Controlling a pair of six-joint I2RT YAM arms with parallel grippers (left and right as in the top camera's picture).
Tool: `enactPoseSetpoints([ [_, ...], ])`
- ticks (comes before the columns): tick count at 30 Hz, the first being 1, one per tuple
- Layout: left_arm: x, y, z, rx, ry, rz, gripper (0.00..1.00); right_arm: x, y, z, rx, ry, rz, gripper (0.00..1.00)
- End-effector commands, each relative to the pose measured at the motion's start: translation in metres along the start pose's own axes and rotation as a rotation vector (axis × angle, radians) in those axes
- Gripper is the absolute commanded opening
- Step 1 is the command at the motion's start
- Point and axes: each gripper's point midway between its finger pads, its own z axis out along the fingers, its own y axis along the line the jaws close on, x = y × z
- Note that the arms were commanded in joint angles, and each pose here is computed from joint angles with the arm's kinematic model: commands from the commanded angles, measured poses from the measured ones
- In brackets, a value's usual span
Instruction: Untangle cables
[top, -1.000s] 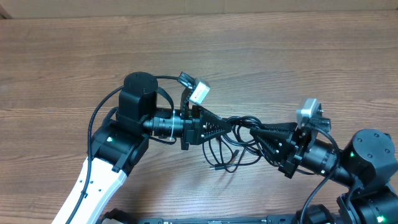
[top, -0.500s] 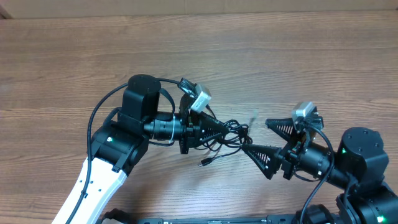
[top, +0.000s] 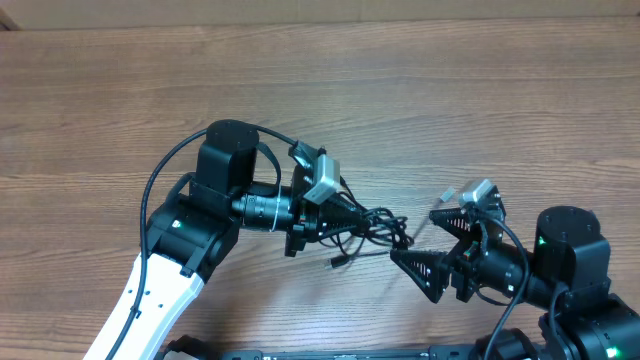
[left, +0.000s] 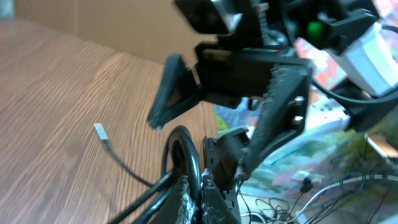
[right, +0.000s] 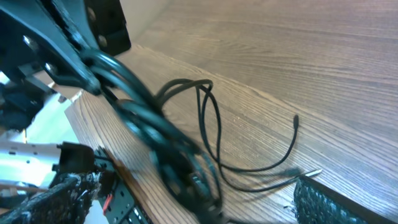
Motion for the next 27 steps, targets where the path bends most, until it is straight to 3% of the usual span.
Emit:
enactPoseSetpoints([
  [1, -0.010, -0.015, -0.002, 0.086, -0.033, 0.129, 0.04, -0.002, 0.006, -0.005, -0.009, -0.002, -0.086, 0.98],
  [6, -0.015, -0.024, -0.003, 0.139, -0.055, 0.168, 0.04, -0.001, 0.013, -0.005, -0.054, 0.000, -0.104, 0.91],
  [13, -0.019, -0.024, -0.003, 0.137, -0.063, 0.187, 0.04, 0.002, 0.032, -0.007, -0.165, 0.002, -0.165, 0.43],
  [17, -0.024, -0.024, -0.003, 0.138, -0.071, 0.154, 0.04, 0.002, 0.035, -0.007, -0.182, 0.001, -0.178, 0.04],
  [21, -0.027, -0.025, -0.003, 0.142, -0.076, 0.152, 0.04, 0.002, 0.035, -0.007, -0.182, 0.002, -0.177, 0.05],
  [23, -0.029, -0.028, -0.001, 0.151, -0.078, 0.163, 0.04, 0.002, 0.035, -0.007, -0.182, 0.001, -0.177, 0.29],
  [27, -0.032, -0.035, 0.006, 0.172, -0.079, 0.176, 0.04, 0.002, 0.035, -0.007, -0.182, 0.001, -0.177, 0.37],
])
